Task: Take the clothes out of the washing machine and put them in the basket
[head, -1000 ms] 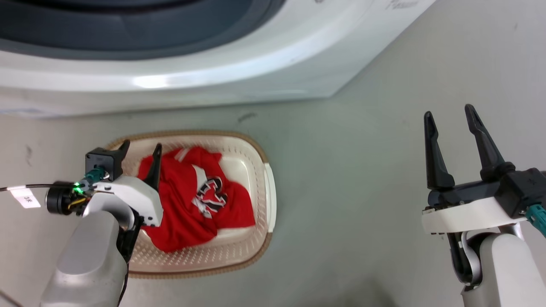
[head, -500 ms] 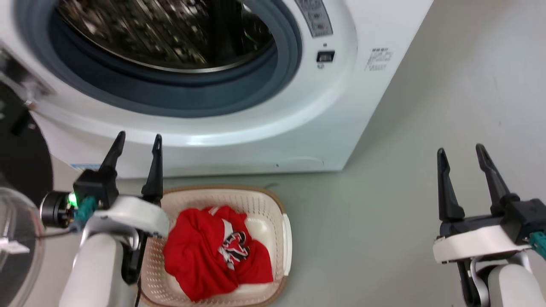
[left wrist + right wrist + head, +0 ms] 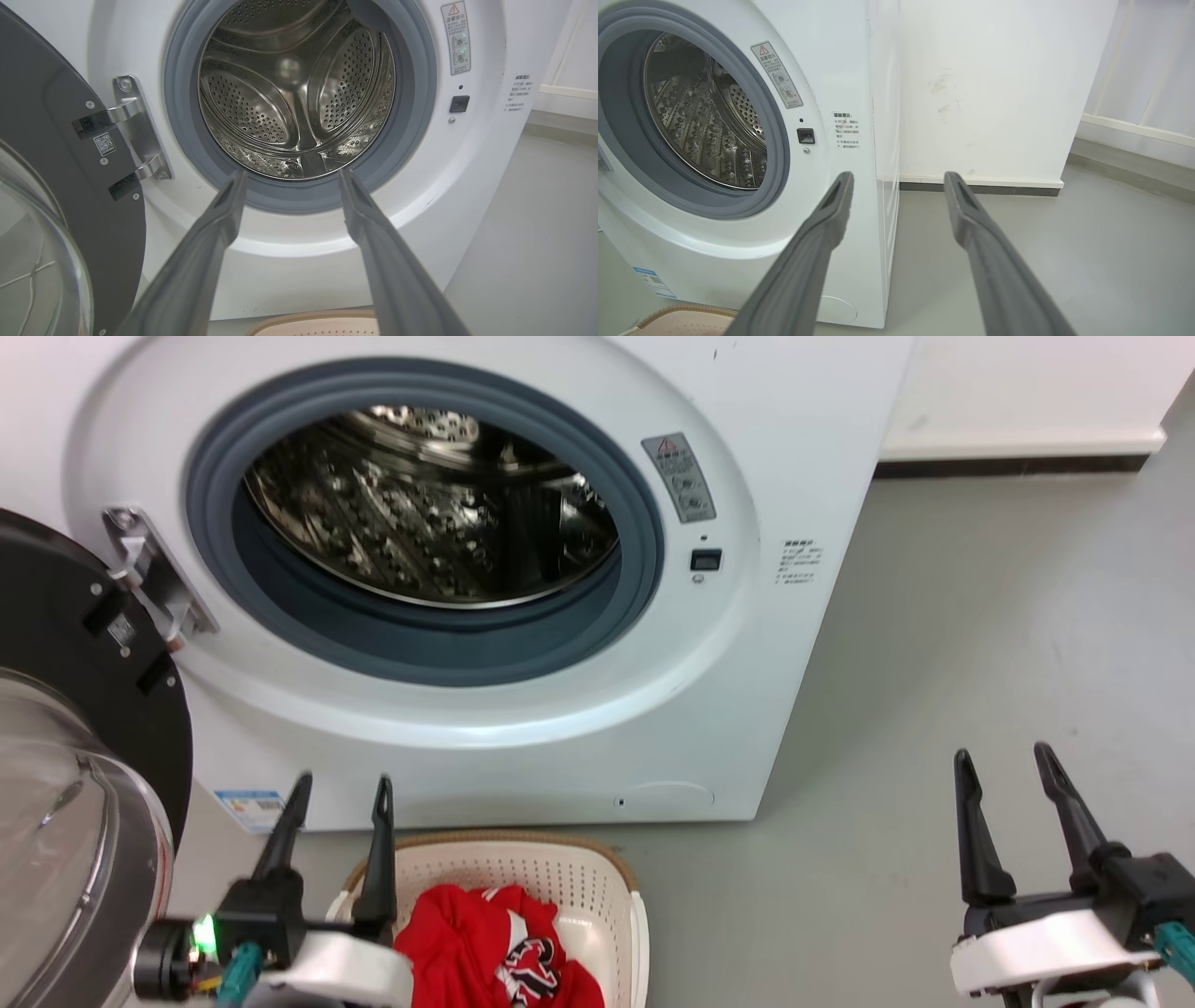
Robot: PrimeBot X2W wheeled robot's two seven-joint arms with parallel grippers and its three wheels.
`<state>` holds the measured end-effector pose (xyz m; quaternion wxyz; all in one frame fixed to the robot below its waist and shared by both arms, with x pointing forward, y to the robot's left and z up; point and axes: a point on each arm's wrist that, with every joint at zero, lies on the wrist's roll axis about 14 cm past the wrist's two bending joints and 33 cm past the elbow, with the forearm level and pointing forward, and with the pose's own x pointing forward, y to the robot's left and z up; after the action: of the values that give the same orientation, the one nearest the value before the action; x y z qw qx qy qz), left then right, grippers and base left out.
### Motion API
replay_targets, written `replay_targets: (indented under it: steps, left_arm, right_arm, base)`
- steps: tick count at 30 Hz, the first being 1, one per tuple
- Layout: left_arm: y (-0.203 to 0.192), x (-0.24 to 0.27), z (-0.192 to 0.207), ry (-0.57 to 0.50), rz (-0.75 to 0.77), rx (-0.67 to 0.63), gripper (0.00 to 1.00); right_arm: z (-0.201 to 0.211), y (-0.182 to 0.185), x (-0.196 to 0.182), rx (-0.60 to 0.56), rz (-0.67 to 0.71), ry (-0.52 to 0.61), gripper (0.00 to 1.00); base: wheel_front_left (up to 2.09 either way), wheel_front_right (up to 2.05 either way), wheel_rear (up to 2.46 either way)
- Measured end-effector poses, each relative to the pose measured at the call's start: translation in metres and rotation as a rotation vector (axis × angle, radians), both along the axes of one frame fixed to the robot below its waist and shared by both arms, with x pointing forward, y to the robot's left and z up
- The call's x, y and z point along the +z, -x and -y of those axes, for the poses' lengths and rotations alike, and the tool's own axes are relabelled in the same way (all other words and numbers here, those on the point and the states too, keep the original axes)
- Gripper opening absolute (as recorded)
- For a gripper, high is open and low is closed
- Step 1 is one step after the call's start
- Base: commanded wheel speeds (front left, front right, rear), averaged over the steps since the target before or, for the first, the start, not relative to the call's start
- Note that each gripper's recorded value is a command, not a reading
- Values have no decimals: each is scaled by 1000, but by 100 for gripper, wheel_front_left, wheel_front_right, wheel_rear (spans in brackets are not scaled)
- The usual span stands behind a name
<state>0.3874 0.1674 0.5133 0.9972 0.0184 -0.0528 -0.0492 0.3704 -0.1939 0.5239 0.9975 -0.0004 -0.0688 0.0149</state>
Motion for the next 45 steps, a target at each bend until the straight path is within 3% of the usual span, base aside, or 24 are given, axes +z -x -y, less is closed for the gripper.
replay_targets:
  steps: [12, 45]
  left_arm:
    - [28, -2, 3, 1, -6, 14, 100]
    - [27, -9, 6, -25, -26, 26, 100]
  right_arm:
    - [6, 29, 4, -23, 14, -15, 100]
    - [1, 30, 1, -8, 5, 7, 100]
  base:
    - [0, 0, 0]
    - [0, 0, 0]
